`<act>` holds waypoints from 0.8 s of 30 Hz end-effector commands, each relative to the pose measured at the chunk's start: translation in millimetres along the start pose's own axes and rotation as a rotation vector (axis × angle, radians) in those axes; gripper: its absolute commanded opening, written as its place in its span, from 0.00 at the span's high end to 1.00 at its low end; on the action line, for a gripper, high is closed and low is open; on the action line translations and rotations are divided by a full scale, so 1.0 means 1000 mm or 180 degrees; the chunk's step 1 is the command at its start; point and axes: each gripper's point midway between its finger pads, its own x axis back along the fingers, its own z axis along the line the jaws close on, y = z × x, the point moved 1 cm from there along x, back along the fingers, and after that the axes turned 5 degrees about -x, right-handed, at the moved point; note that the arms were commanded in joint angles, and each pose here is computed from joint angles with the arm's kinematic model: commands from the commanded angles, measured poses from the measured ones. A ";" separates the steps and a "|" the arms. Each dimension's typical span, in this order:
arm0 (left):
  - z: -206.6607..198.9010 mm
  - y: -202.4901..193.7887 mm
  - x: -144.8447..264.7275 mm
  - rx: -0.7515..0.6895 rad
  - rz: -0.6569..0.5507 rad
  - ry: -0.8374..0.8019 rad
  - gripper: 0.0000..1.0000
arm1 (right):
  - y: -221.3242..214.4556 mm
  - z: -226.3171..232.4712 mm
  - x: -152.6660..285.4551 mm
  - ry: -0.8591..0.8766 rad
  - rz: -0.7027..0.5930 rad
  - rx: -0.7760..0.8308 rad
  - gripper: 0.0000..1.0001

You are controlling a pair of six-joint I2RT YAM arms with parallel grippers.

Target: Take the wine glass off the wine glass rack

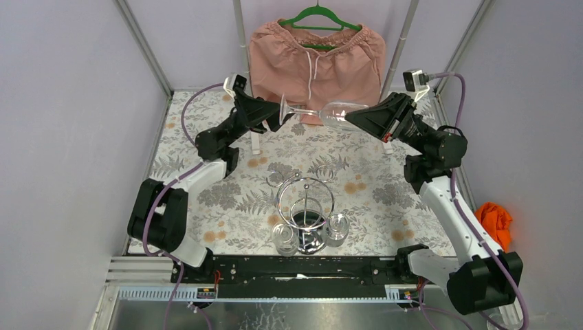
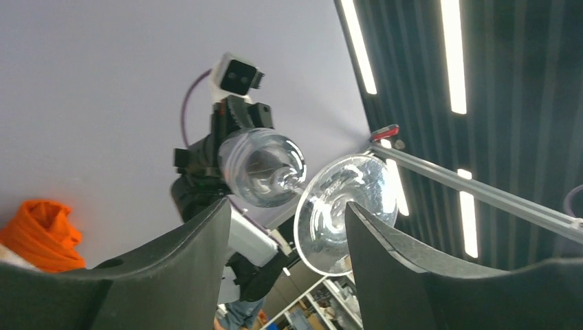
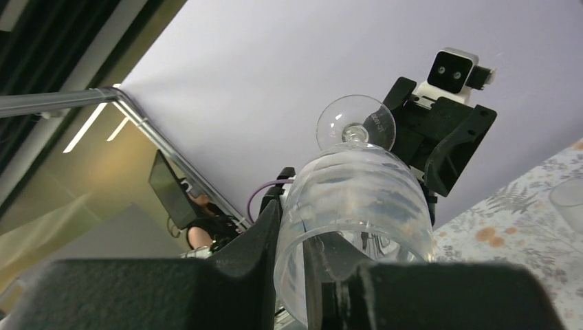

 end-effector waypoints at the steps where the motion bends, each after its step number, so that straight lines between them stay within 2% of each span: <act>1: 0.017 0.001 0.008 -0.0188 0.0079 0.0197 0.31 | 0.003 0.028 -0.007 -0.0055 0.0017 0.0554 1.00; 7: 0.049 0.018 0.012 -0.0471 0.0039 0.0944 0.31 | 0.016 0.020 -0.008 -0.0728 -0.0018 0.0838 1.00; 9: 0.061 0.028 0.012 -0.0780 0.0044 0.1324 0.31 | 0.024 0.015 -0.004 -0.1047 -0.0072 0.0984 1.00; 10: 0.076 0.032 0.019 -0.0765 0.0028 0.1723 0.31 | 0.027 0.011 -0.001 -0.1236 -0.0094 0.1027 1.00; 11: 0.072 0.041 0.016 -0.1045 -0.0009 0.1876 0.31 | 0.031 0.006 0.002 -0.1423 -0.0122 0.1073 1.00; 12: 0.082 0.045 0.025 -0.1100 -0.0023 0.2263 0.31 | 0.036 0.002 0.005 -0.1594 -0.0159 0.1104 1.00; 17: 0.060 0.079 0.042 -0.1834 -0.0241 0.3227 0.31 | 0.054 -0.006 0.017 -0.2105 -0.0299 0.1321 1.00; 24: 0.038 0.096 0.084 -0.2267 -0.0573 0.4056 0.31 | 0.072 -0.026 0.037 -0.2739 -0.0366 0.1469 1.00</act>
